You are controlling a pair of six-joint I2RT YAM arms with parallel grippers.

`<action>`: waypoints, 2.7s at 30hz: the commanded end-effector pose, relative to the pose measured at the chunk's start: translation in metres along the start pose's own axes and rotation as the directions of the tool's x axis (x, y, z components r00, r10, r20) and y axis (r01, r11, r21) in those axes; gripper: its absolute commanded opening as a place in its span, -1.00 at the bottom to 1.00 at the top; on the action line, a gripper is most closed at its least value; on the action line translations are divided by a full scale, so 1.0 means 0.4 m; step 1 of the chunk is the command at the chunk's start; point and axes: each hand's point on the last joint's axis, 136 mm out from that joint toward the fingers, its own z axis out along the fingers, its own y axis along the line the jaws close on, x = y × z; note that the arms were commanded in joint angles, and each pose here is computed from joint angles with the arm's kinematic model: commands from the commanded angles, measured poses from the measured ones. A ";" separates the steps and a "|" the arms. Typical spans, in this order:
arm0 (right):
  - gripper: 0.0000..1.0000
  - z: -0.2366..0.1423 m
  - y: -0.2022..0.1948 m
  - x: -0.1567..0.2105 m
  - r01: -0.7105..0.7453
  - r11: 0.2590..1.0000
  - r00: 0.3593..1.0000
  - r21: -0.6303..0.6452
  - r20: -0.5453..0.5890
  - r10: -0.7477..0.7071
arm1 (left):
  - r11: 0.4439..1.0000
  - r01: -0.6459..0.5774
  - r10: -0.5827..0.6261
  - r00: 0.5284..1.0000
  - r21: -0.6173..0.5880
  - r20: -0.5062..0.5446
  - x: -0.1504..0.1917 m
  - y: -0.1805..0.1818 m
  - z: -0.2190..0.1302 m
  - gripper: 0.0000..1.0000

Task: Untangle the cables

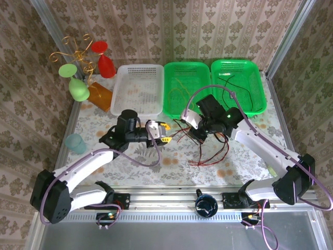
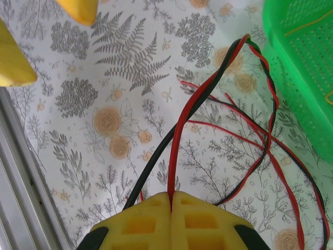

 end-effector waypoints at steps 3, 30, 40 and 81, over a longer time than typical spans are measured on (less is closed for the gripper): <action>-1.00 -0.031 0.003 -0.020 0.114 0.993 0.993 0.006 0.021 -0.114 | 0.995 -0.098 0.095 0.989 0.028 0.116 -0.097 0.026 0.018 -0.15; -1.00 -0.076 0.029 -0.105 0.254 0.965 0.951 0.062 0.163 -0.261 | 0.989 0.086 -0.103 0.984 0.119 0.145 -0.080 0.028 0.097 -0.40; -1.00 -0.084 0.032 -0.125 0.291 0.954 0.939 0.066 0.172 -0.298 | 0.989 0.089 -0.104 0.986 0.116 0.132 -0.083 0.035 0.104 -0.75; 0.36 -0.338 -0.207 -0.265 -0.594 0.575 0.128 -0.563 0.640 0.758 | 0.870 0.409 -0.323 0.895 -0.276 0.307 -0.365 0.368 0.040 -1.00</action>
